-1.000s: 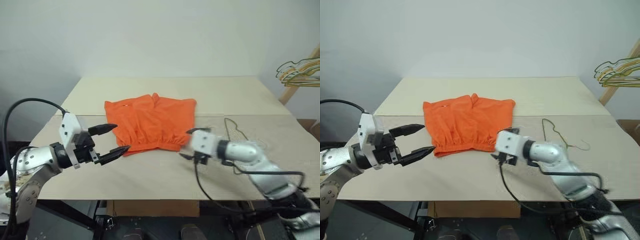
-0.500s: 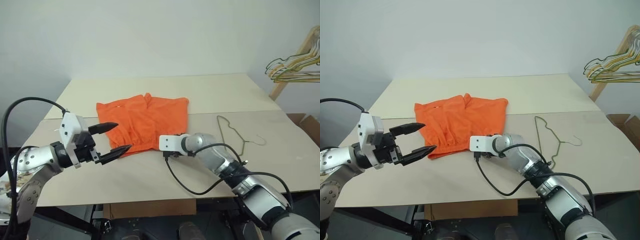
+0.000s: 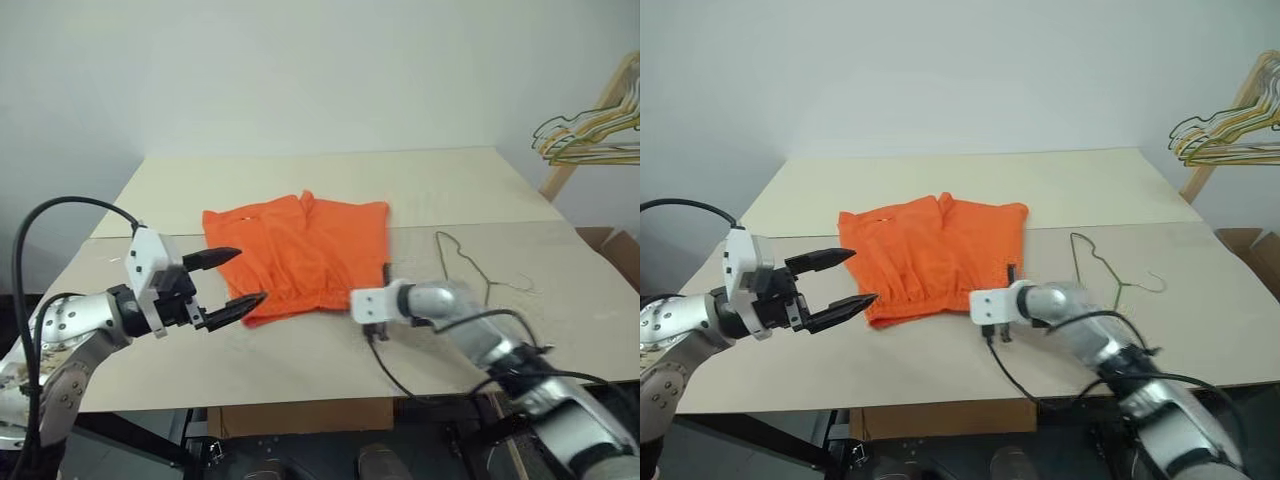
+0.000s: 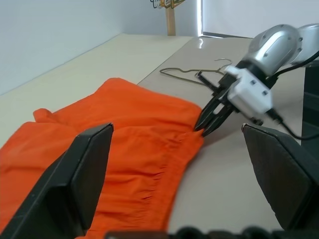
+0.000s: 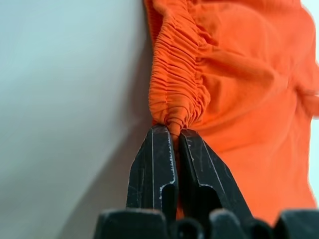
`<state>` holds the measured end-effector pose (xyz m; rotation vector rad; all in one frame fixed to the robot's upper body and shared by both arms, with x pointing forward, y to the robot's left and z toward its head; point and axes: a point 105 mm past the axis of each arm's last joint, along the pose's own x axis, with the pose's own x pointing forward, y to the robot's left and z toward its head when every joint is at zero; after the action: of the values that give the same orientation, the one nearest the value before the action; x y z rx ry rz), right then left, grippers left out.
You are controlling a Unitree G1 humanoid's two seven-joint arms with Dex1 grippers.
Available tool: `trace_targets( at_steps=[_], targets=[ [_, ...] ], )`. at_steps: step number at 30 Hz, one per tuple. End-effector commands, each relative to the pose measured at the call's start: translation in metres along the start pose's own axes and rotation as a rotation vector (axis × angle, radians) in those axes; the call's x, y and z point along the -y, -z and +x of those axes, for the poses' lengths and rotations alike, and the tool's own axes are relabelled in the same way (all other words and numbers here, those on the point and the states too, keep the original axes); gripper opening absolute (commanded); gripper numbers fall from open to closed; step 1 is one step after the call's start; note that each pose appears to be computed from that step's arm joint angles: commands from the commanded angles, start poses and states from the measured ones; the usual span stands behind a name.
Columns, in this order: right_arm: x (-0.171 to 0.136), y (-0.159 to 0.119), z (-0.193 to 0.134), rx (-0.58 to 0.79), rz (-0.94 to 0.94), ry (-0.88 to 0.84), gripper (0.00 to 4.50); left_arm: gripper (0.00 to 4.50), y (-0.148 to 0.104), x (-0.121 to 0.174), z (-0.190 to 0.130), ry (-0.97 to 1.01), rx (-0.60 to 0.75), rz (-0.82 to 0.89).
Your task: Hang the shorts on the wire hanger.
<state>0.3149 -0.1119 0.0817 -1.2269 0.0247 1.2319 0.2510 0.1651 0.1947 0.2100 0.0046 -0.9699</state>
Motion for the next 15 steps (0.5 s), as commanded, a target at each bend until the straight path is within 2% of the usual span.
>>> trace_targets(
  at_steps=[1,5,8,11,15],
  targets=[
    [0.005,0.007,-0.039,0.023,-0.097,0.011,0.04,4.50,-0.009,-0.001,0.000,0.003,0.025,0.041],
    [0.011,0.056,-0.067,-0.168,-0.159,0.037,0.04,4.50,-0.008,0.000,0.004,0.017,0.029,0.032],
    [0.027,0.074,-0.070,-0.263,-0.197,0.115,0.04,4.50,-0.008,0.000,0.006,0.024,0.032,0.031],
    [0.040,0.087,-0.069,-0.347,-0.233,0.195,0.90,4.50,-0.008,0.001,0.009,0.033,0.035,0.031],
    [0.038,0.085,-0.070,-0.342,-0.241,0.203,2.27,4.50,-0.008,0.000,0.009,0.037,0.033,0.032]
  ],
)
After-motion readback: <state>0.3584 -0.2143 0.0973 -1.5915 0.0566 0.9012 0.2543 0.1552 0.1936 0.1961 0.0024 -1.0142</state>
